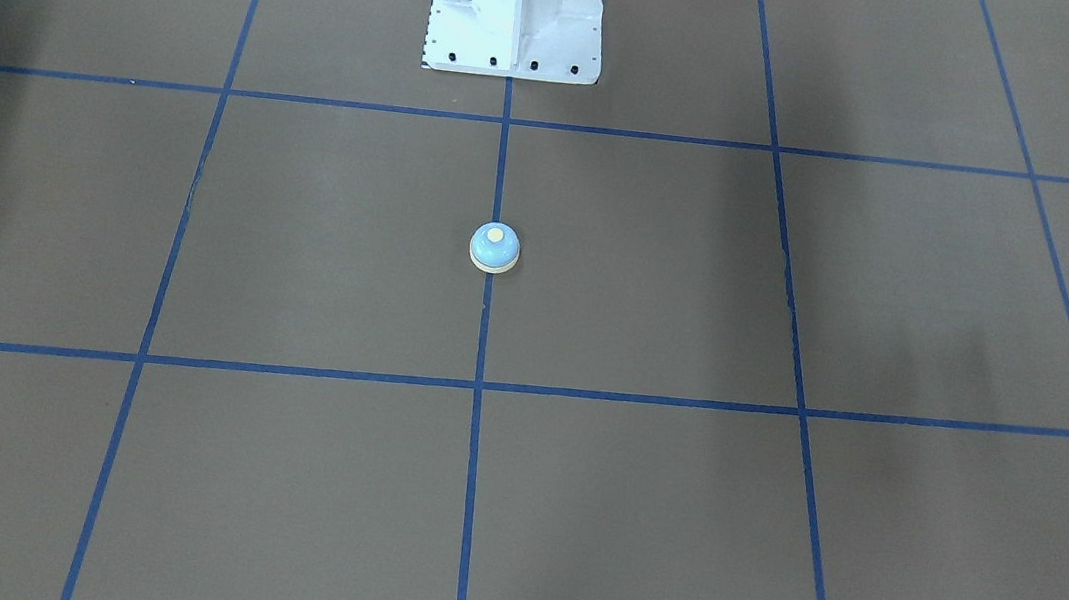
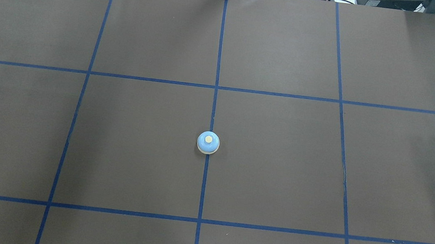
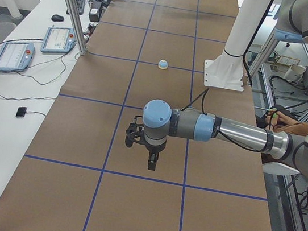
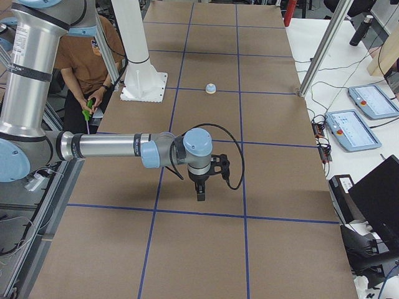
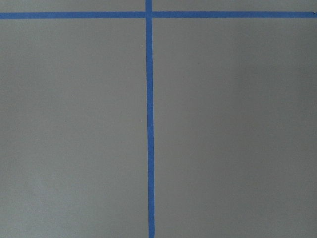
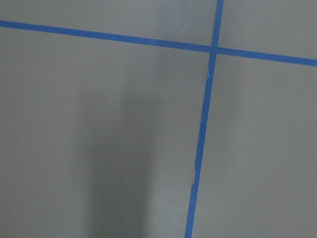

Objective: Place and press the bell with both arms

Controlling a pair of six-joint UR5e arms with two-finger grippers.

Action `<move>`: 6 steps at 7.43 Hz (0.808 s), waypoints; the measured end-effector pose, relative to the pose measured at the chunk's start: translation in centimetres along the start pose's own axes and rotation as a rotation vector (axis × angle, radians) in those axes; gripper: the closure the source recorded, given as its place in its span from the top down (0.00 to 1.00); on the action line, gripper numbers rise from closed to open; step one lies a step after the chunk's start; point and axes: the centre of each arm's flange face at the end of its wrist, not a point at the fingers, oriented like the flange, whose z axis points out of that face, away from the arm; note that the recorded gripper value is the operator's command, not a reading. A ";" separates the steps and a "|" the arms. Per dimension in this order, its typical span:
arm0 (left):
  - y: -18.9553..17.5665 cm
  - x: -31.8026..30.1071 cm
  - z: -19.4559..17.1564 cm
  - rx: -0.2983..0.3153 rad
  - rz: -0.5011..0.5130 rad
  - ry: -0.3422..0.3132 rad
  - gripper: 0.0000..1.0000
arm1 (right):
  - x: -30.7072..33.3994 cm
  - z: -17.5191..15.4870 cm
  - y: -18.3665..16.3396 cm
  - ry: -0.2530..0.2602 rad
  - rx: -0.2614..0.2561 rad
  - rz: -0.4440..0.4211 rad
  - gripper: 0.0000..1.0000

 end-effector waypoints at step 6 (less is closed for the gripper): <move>0.5 -1.1 0.5 -0.018 0.028 -0.004 1.00 | 0.0 -0.3 -1.0 0.002 -0.044 -0.075 1.00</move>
